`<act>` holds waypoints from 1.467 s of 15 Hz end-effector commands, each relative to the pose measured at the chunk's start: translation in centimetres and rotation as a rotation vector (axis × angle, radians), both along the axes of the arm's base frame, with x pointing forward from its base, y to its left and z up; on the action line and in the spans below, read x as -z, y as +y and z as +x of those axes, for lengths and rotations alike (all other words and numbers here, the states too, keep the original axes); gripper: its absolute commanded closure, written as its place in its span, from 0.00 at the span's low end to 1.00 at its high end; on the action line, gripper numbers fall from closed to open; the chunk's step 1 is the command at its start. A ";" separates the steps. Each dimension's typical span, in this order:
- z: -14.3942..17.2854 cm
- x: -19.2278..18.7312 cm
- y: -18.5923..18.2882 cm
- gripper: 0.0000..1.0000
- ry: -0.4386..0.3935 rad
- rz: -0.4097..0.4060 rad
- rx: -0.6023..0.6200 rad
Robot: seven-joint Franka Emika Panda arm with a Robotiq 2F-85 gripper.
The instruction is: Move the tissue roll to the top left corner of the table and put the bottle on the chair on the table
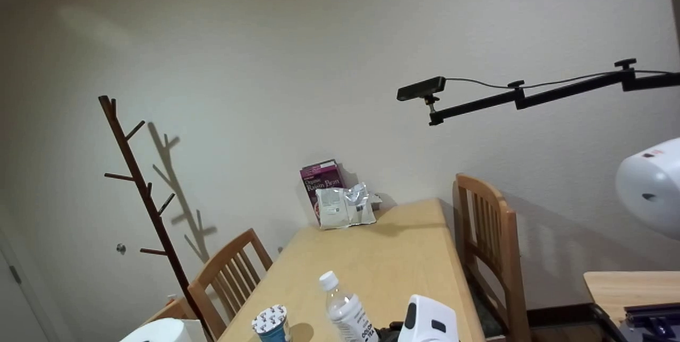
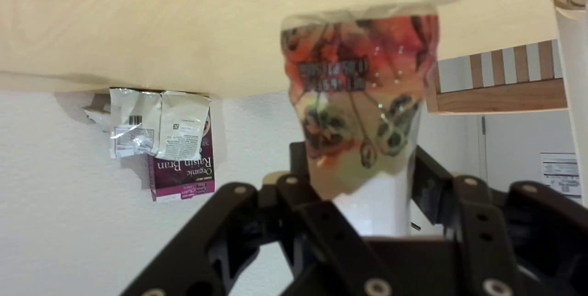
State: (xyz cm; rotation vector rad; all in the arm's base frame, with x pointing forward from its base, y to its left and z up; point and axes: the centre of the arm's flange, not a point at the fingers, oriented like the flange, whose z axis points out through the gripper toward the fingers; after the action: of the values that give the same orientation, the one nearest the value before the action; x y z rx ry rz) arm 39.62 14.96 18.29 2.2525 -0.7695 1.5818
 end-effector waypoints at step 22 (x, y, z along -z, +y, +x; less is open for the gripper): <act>-1.3 6.1 3.1 0.71 0.031 -0.315 -0.226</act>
State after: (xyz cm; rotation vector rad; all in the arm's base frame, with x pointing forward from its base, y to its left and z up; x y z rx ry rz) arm 38.31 18.99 13.75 2.2142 -0.3095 1.5789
